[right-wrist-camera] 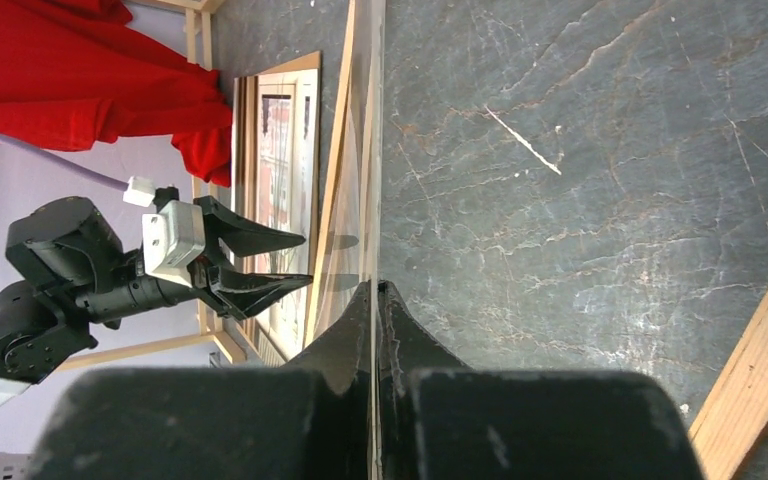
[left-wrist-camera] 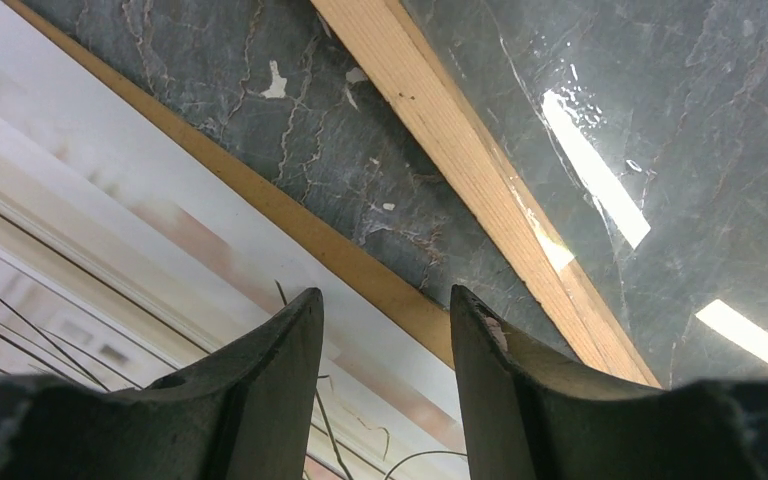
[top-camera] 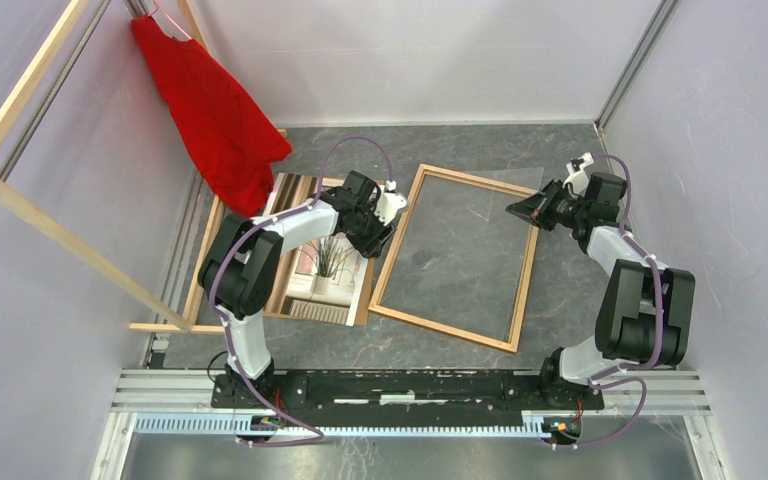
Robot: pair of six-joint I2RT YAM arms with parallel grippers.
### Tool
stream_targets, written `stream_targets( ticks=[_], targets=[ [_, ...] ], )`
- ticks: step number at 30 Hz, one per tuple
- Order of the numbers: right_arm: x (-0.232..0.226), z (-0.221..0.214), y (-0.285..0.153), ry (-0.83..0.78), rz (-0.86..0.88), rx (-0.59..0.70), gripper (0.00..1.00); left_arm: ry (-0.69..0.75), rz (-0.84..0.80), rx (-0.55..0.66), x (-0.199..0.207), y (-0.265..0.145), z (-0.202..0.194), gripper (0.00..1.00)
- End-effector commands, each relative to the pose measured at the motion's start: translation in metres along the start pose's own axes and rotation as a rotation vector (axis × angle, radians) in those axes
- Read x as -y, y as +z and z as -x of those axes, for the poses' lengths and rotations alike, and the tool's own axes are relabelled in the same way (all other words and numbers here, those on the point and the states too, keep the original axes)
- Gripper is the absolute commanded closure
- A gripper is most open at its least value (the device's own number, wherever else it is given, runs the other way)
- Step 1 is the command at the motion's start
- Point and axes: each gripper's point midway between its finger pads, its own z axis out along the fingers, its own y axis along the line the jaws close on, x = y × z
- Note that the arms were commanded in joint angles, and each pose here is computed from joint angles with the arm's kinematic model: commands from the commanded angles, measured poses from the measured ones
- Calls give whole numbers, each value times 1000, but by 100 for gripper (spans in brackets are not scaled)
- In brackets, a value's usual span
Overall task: Put the photo into the frame
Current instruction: Place the photo frame item in the photo frame.
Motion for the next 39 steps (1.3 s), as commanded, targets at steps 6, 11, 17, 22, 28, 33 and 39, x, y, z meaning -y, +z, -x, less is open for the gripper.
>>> stream_targets(
  ticks=[6,11,17,22,28,33,39],
  targets=[
    [3,14,8,-46,1,19,100,48,19,15,6,-6,5,44],
    [4,18,10,-48,0,27,100,57,15,11,8,-4,5,44],
    [-1,27,11,-67,13,50,100,69,17,-1,10,-2,1,45],
    [1,29,13,-58,8,55,100,72,17,-4,12,-2,0,45],
    [13,26,17,-41,-24,37,100,74,21,-5,12,-2,-1,45],
    [22,26,20,-37,-53,30,100,80,21,-5,12,-3,-1,45],
    [28,27,26,-14,-59,16,100,85,18,-3,14,-3,1,45]
  ],
)
